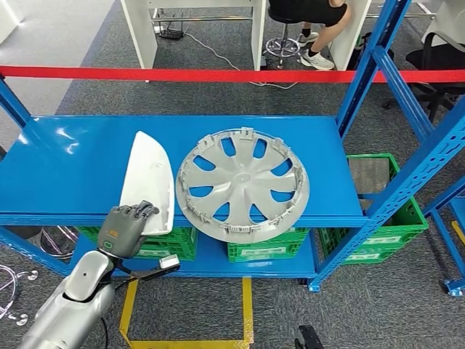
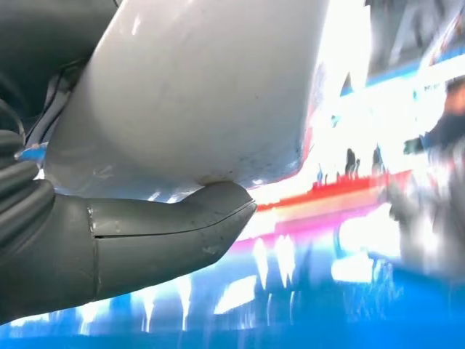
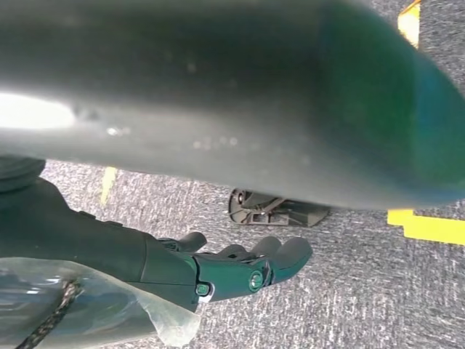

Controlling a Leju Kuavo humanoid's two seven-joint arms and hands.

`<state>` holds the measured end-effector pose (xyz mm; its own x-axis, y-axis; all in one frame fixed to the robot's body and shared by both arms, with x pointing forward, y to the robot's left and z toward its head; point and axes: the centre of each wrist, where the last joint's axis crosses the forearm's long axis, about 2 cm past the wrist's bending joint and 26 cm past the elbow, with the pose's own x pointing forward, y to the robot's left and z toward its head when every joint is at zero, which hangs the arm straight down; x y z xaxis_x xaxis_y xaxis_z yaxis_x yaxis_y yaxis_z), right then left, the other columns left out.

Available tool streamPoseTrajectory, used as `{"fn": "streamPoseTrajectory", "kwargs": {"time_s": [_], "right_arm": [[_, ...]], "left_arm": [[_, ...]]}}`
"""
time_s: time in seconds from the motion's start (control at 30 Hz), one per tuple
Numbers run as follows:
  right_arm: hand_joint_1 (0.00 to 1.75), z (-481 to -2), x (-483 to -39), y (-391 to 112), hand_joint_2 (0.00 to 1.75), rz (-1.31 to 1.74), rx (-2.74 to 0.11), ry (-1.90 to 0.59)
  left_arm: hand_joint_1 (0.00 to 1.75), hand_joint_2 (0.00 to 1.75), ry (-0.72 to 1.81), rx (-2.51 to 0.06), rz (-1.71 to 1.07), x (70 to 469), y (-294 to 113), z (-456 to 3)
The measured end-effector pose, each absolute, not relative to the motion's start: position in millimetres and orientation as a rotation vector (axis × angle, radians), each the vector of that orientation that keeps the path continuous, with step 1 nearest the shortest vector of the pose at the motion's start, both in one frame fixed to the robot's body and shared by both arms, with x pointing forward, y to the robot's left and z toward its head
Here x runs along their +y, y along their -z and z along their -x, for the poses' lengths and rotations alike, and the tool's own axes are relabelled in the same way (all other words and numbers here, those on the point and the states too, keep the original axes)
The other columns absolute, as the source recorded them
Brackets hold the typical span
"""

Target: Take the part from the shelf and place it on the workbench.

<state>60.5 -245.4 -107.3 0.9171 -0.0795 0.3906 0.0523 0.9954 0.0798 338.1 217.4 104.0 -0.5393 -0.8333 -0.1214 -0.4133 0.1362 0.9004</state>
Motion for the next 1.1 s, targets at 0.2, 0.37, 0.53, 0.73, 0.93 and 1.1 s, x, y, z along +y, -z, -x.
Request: {"fn": "streamPoseTrajectory", "kwargs": {"time_s": [0.2, 0.37, 0.53, 0.73, 0.93, 1.1], "right_arm": [[0.00, -58, -246, 108, 0.00, -0.063, -0.414, 0.086], [0.00, -57, -247, 108, 0.00, -0.050, -0.416, 0.103], [0.00, -57, -247, 108, 0.00, -0.046, -0.419, 0.113], [0.00, -57, -248, 108, 0.00, -0.045, -0.422, 0.121], [0.00, -57, -248, 108, 0.00, -0.044, -0.422, 0.126], [0.00, -57, -248, 108, 0.00, -0.042, -0.424, 0.134]], "left_arm": [[1.75, 1.75, 1.159, -2.200, -1.412, 234, -164, -338], [1.75, 1.75, 1.034, -2.294, -1.584, 246, -205, -331], [1.75, 1.75, 0.959, -2.337, -1.672, 252, -225, -324], [1.75, 1.75, 0.912, -2.346, -1.715, 255, -234, -319], [1.75, 1.75, 0.874, -2.329, -1.708, 259, -233, -318], [1.75, 1.75, 0.843, -2.299, -1.662, 261, -225, -323]]}}
